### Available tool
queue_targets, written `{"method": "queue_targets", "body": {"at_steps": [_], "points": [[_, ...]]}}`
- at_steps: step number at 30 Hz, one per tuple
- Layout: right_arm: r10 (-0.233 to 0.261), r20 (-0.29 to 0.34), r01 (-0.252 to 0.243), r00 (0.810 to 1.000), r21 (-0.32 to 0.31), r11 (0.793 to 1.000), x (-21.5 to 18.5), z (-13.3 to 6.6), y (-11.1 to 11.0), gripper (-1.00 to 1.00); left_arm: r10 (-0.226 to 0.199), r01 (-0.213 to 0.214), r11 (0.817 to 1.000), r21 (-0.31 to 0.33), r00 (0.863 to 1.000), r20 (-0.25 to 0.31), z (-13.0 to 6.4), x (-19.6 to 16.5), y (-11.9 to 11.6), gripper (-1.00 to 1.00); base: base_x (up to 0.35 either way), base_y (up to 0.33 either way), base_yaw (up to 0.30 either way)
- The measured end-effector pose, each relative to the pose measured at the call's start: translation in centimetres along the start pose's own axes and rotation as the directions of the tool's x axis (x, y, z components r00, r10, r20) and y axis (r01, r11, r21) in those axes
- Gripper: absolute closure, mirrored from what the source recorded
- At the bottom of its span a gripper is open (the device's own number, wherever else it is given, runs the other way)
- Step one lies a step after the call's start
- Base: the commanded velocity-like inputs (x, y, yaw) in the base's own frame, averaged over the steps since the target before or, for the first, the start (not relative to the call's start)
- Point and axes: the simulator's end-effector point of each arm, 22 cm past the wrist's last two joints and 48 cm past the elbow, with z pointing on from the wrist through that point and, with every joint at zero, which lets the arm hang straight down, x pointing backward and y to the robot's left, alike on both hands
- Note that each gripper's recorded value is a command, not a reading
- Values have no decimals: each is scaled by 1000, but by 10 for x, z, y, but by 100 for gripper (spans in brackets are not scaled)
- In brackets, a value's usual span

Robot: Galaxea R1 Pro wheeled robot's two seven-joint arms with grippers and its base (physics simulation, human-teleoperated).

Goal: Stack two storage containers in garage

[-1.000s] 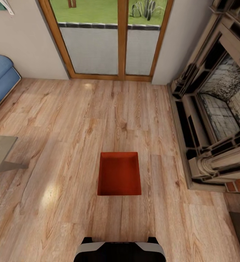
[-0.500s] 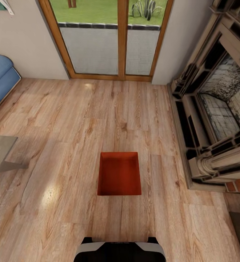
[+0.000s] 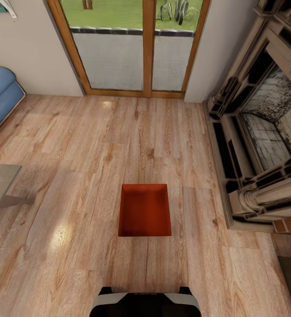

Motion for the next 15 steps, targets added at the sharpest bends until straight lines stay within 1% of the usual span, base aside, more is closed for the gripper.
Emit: {"method": "queue_targets", "body": {"at_steps": [1, 2, 3, 4, 5, 6, 8, 10, 11, 13, 14, 15], "points": [[-5, 39, 5, 999, -1, 1000, -20, 1, 0, -100, 4, -5, 1000, 14, 999, 35, 0, -18, -7, -100, 0, 0, 0], [-9, 71, 9, 997, -2, 1000, -35, 1, 0, -100, 6, -7, 1000, 19, 999, 50, 0, -26, -9, -100, 0, 0, 0], [-10, 87, 11, 996, -2, 1000, -43, 1, 0, -100, 8, -10, 1000, 28, 997, 79, -1, -40, -14, -100, 0, 0, 0], [-12, 102, 12, 995, -1, 1000, -51, 0, 0, -100, 9, -12, 999, 32, 996, 93, -2, -47, -16, -100, 0, 0, 0], [-16, 147, 16, 989, 1, 1000, -76, -2, 0, -100, 11, -17, 999, 45, 991, 136, -4, -68, -23, -100, 0, 0, 0], [-18, 164, 18, 986, 2, 1000, -86, -3, -1, -100, 11, -19, 999, 50, 988, 152, -5, -76, -25, -100, 0, 0, 0], [-24, 222, 21, 975, 16, 1000, -124, -9, -3, -100, 10, -26, 997, 71, 975, 222, -12, -110, -36, -100, 0, 0, 0], [-27, 270, 19, 962, 31, 999, -154, -16, -6, -100, 7, -35, 995, 91, 957, 291, -22, -144, -46, -100, 0, 0, 0], [-27, 280, 18, 960, 35, 999, -160, -18, -6, -100, 6, -37, 995, 96, 952, 305, -24, -152, -48, -100, 0, 0, 0], [-22, 306, 7, 952, 50, 999, -181, -23, -10, -100, 3, -49, 991, 122, 935, 354, -38, -186, -61, -100, 0, 0, 0], [-21, 318, 3, 948, 56, 998, -195, -26, -12, -100, 3, -54, 990, 133, 932, 362, -43, -197, -67, -100, 0, 0, 0], [-20, 334, -1, 943, 61, 998, -214, -30, -13, -100, 4, -59, 988, 143, 932, 362, -48, -205, -72, -100, 0, 0, 0]]}}
